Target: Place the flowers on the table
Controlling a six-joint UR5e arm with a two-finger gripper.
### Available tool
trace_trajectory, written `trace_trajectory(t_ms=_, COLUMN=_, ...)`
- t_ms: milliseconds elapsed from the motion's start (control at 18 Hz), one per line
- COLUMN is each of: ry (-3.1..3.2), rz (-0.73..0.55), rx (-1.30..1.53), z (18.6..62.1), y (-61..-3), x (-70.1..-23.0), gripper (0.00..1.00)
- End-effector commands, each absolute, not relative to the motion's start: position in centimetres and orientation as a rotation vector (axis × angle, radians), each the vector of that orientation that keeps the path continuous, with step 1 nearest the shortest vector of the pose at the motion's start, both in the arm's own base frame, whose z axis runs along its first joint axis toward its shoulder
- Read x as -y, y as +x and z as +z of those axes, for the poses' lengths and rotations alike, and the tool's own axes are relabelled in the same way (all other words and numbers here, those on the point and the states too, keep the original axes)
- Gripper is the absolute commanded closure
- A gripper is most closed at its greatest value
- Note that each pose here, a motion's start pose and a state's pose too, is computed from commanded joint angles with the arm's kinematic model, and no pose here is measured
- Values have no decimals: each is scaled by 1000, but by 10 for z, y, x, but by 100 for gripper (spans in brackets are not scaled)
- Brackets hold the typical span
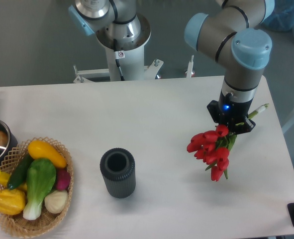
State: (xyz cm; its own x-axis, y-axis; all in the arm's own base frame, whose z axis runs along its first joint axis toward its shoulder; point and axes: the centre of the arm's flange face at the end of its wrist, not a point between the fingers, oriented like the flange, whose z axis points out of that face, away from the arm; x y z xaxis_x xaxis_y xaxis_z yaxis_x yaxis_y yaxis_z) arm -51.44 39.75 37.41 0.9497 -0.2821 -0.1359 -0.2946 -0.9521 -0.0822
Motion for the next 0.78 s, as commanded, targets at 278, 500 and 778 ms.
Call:
trace_trajectory(t_ms=278, ry=-3007, rz=170, rx=-445, z=367, y=-513, x=-399, gripper=100)
trace_trajectory(t_ms=500, ry=-3024, rz=116, rx=-464, z=344, y=-504, x=-411, gripper=100)
trace_trajectory(t_ms=778, ry=-3067, rz=47, rx=-530, z=312, y=-480, x=-427, gripper=77)
